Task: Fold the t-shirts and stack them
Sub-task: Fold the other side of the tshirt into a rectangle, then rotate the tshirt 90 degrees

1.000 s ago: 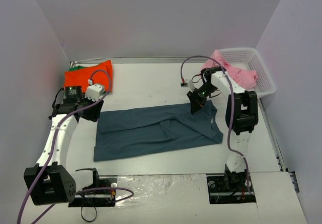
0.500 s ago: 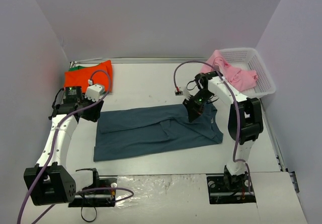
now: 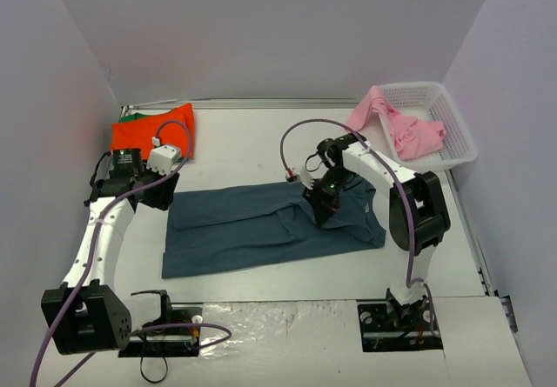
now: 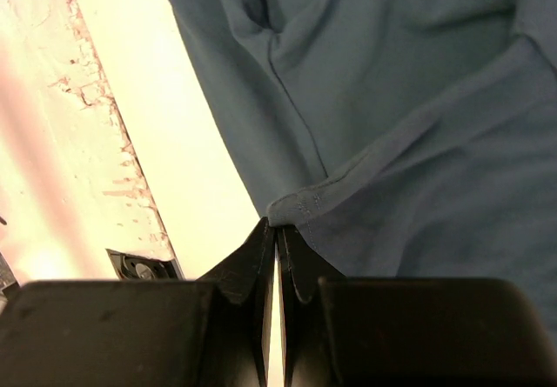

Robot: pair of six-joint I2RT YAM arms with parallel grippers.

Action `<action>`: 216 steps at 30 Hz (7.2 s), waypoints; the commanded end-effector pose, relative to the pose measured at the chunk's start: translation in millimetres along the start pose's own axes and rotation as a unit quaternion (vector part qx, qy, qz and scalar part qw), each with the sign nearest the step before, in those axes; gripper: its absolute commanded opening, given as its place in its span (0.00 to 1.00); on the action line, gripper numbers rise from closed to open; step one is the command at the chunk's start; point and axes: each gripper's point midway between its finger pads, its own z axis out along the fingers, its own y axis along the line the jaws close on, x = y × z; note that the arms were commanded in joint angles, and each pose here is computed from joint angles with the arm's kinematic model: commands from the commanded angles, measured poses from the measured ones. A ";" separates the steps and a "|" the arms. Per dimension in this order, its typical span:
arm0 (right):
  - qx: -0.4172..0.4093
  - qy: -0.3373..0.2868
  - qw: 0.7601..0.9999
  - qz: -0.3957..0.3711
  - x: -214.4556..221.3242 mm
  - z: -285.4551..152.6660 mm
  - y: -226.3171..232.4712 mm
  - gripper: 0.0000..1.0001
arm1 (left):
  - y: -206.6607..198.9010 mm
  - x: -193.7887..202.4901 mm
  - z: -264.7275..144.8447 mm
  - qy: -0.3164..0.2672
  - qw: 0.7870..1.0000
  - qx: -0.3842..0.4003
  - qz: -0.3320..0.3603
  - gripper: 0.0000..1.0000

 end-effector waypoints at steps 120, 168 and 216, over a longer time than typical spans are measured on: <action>0.458 -0.243 0.854 -0.034 -203.0 -158.8 -221.7 0.00 | 41.3 -29.7 8.9 0.011 0.998 -0.061 -0.011 0.47; 0.197 -0.071 0.976 0.060 -119.3 34.2 -182.6 0.00 | 30.9 -33.6 -1.5 -0.021 0.998 -0.049 -0.016 0.48; 0.453 -0.171 0.867 0.121 -115.9 -86.3 -368.9 0.00 | 26.5 -24.7 20.2 0.009 0.999 -0.021 -0.026 0.48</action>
